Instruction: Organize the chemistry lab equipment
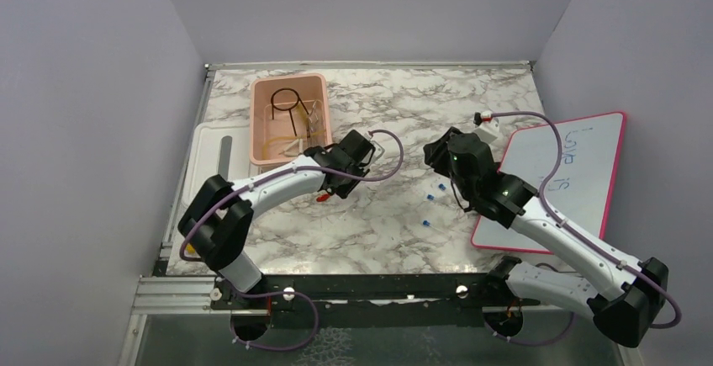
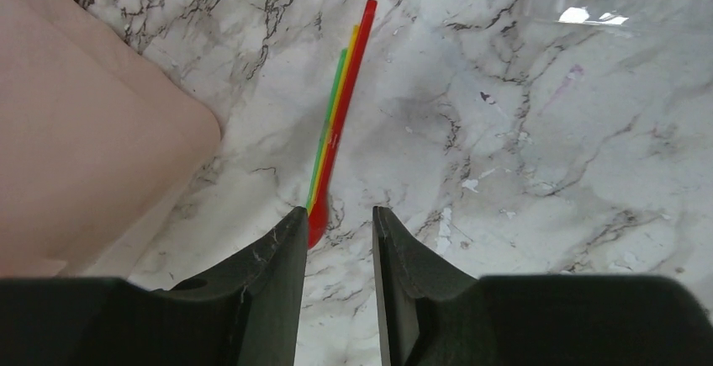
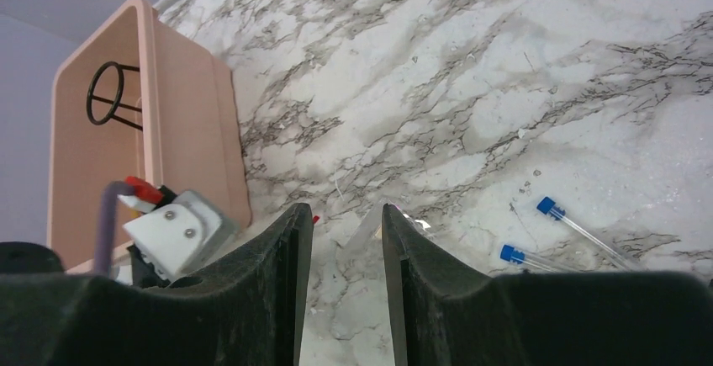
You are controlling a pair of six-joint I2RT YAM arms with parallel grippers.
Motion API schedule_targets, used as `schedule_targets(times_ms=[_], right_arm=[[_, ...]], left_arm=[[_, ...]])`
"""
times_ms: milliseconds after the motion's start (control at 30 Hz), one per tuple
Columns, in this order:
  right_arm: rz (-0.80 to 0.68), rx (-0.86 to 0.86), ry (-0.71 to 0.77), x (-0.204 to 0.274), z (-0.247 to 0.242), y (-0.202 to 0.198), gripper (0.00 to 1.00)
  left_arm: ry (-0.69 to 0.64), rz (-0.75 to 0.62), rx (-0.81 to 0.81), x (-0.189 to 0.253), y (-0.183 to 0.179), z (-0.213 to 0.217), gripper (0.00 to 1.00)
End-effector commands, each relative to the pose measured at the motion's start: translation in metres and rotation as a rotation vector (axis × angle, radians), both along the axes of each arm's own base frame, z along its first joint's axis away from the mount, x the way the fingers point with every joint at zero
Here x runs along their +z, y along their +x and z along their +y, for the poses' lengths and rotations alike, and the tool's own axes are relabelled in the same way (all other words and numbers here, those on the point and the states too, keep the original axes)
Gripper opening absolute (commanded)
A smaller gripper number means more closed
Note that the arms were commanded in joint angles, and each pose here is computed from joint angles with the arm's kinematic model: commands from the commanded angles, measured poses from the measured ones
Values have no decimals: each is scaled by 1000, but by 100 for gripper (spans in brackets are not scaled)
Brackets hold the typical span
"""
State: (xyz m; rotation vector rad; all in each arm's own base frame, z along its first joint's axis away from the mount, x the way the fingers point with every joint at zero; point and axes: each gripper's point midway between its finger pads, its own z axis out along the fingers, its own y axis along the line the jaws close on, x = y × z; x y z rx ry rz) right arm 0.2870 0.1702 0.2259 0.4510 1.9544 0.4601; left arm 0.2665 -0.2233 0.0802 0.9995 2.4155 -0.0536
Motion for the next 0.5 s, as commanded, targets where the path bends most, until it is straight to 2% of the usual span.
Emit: schedule_targets(times_ms=[0,200,467], right_arm=[[-13,-60,-4,2,-14,-1,41],[-25,-65,0,6,-17,-2,41],[-7,-19,1,3,-5,0,41]], left_arm=[[115,3,55,-11,8,11,38],[173,32,79,-29,9,15,41],[221,84,137,-47,8,17,39]])
